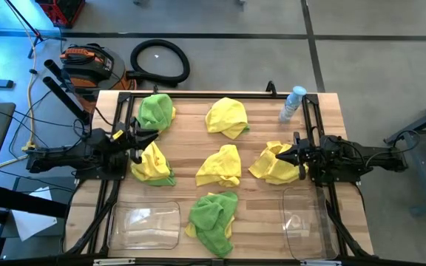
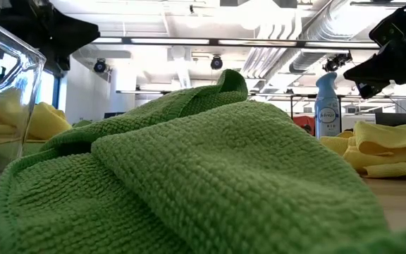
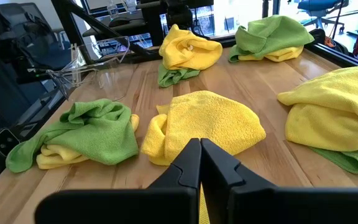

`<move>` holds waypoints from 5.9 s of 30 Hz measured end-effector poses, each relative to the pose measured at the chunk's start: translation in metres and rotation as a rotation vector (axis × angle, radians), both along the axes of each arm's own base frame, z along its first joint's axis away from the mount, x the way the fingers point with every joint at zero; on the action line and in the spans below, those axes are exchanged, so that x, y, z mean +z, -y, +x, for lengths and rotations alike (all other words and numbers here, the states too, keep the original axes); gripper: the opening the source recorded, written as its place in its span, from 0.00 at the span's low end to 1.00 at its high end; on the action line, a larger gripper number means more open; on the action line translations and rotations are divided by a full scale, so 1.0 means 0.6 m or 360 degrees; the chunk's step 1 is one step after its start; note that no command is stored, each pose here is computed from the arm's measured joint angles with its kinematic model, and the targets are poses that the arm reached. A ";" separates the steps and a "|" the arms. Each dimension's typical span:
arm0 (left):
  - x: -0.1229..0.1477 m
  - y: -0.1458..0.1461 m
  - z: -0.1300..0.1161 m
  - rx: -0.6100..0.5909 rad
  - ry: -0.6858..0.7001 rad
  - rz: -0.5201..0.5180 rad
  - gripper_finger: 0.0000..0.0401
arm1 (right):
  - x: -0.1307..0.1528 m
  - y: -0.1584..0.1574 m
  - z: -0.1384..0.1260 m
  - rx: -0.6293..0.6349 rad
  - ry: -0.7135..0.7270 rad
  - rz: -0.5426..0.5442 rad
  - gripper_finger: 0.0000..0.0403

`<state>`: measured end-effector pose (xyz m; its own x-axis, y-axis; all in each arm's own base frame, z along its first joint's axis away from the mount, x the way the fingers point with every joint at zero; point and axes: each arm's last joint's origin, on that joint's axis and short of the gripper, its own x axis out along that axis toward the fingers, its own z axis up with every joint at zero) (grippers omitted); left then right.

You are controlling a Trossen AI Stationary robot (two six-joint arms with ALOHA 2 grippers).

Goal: Sort microfiber towel by color & place in baskets
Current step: Put the top left green microfiber towel into the left transparent bin

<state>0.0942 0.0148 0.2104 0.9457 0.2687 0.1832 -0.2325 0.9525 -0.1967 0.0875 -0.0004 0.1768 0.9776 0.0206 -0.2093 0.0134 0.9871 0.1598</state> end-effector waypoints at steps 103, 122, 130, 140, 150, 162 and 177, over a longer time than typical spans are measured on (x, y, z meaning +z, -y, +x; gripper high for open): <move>0.388 0.114 0.079 -0.0378 -0.1118 -0.0756 0.00 | 0.000 0.000 0.000 -0.0001 0.0000 0.0000 0.00; 0.380 0.296 0.078 -0.0572 -0.1407 -0.1150 0.00 | 0.000 0.000 0.000 0.0000 0.0000 0.0001 0.00; 0.362 0.363 0.091 -0.0349 -0.1574 -0.1361 0.00 | 0.000 0.000 0.000 -0.0001 0.0000 0.0000 0.00; 0.295 0.385 0.079 0.0192 -0.1994 -0.1454 0.00 | 0.000 0.000 0.000 -0.0001 -0.0001 0.0000 0.00; 0.232 0.414 0.084 0.0156 -0.2190 -0.1548 0.00 | 0.000 0.000 0.000 0.0000 -0.0003 0.0000 0.00; 0.197 0.397 0.077 0.0447 -0.2361 -0.1401 0.00 | -0.001 0.000 0.000 -0.0001 -0.0005 0.0001 0.00; 0.046 0.395 0.081 0.0395 -0.2507 -0.1264 0.00 | -0.001 0.000 0.000 0.0000 -0.0007 0.0000 0.00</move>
